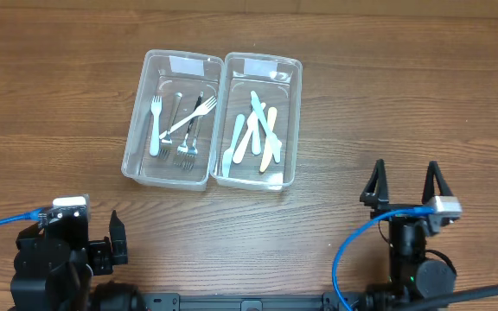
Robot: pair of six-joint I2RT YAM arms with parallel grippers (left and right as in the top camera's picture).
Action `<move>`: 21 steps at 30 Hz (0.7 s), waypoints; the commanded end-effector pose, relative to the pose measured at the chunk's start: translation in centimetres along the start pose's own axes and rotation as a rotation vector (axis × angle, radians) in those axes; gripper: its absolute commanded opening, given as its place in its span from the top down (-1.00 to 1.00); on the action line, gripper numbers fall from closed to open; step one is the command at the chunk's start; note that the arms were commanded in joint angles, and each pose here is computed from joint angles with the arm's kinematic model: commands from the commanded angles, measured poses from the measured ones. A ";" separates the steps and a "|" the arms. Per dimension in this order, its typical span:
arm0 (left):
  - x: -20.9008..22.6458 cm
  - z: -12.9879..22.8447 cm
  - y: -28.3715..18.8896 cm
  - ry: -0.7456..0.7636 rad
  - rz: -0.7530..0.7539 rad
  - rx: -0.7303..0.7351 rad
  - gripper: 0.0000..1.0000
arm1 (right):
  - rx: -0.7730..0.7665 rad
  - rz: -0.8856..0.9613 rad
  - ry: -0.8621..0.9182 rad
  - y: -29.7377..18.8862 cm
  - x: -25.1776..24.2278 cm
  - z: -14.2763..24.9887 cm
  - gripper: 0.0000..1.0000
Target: Pack container
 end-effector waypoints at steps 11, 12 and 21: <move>0.1 0.1 0.0 -0.011 -0.006 -0.004 -1.00 | 0.226 0.033 -0.024 -0.4 -1.1 6.0 -1.00; 0.1 0.1 0.0 -0.011 -0.006 -0.004 -1.00 | 0.225 0.033 -0.024 -0.4 -1.1 6.0 -1.00; 0.0 0.1 0.0 -0.011 -0.006 -0.005 -1.00 | 0.226 0.033 -0.024 -0.4 -1.1 6.0 -1.00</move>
Point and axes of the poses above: each gripper's point midway between its finger pads, its own y axis out along the fingers, its own x axis along the line the jaws close on, z = x × y, the point moved 7 cm from there along -y, back along the fingers, and after that the axes turned 1 degree about y, right-handed, at the moved point
